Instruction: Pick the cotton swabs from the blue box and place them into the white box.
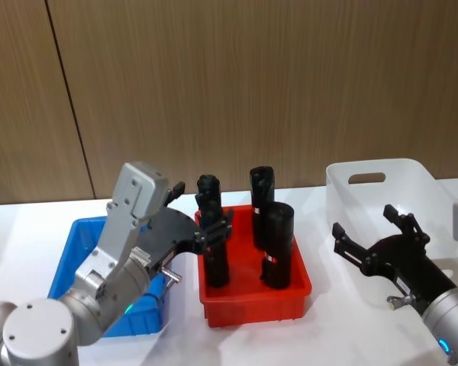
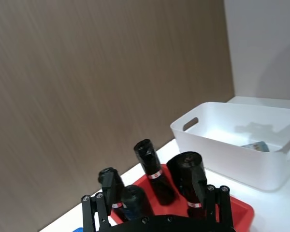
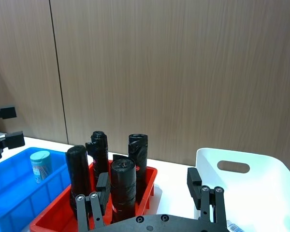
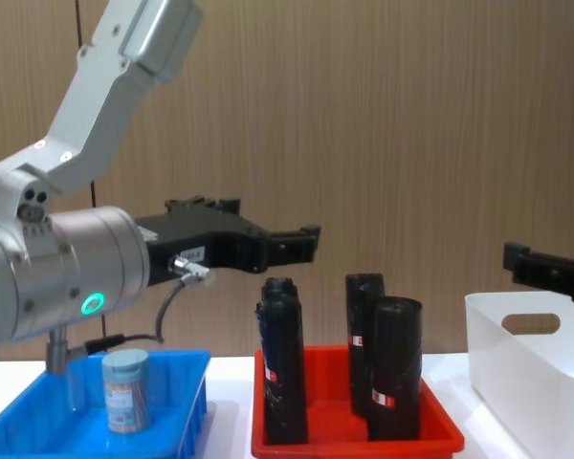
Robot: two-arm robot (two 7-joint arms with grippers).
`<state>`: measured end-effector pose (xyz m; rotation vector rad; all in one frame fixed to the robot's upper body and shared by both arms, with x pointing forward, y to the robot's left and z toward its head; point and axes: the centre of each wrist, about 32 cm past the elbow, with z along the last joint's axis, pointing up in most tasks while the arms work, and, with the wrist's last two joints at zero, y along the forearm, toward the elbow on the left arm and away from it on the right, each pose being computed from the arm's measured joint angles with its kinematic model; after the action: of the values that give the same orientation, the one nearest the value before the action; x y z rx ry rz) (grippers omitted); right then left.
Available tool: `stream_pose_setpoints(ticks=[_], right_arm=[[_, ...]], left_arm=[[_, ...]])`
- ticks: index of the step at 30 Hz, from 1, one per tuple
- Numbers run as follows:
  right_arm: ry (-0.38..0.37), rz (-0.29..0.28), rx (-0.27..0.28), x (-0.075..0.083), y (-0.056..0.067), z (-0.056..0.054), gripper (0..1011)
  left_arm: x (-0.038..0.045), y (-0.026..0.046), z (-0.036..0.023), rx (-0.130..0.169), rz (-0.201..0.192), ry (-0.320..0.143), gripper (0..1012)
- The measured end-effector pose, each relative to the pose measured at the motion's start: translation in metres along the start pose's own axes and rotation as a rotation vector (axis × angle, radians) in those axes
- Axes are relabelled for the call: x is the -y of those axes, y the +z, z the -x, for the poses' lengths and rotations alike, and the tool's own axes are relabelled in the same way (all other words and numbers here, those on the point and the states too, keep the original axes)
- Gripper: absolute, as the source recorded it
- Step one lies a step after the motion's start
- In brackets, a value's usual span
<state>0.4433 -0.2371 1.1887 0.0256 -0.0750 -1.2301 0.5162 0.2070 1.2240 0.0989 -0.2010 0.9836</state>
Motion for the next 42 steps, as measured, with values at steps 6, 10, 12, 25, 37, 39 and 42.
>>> stream_pose_setpoints(ticks=[6, 10, 12, 25, 37, 39, 42], right_arm=[[0.0, 0.0, 0.0, 0.0, 0.0, 0.0, 1002], [0.001, 0.0, 0.0, 0.0, 0.0, 0.0, 1002], [0.001, 0.0, 0.0, 0.0, 0.0, 0.0, 1001], [0.001, 0.0, 0.0, 0.0, 0.0, 0.0, 1001], [0.001, 0.001, 0.0, 0.0, 0.0, 0.0, 1001], [0.001, 0.001, 0.0, 0.0, -0.001, -0.001, 1002], [0.002, 0.002, -0.002, 0.0, -0.001, -0.002, 1001]], left_arm=[[-0.0059, -0.0061, 0.0093, 0.015, 0.015, 0.057, 1004], [-0.0109, -0.0106, 0.017, 0.027, 0.03, 0.102, 1004], [-0.0127, -0.012, 0.0198, 0.032, 0.036, 0.119, 1004], [-0.0157, -0.0146, 0.0246, 0.037, 0.046, 0.146, 1004], [-0.0156, -0.0144, 0.0242, 0.037, 0.047, 0.147, 1004], [-0.0156, -0.0144, 0.0242, 0.037, 0.047, 0.147, 1004], [-0.0156, -0.0145, 0.0242, 0.037, 0.046, 0.147, 1004]])
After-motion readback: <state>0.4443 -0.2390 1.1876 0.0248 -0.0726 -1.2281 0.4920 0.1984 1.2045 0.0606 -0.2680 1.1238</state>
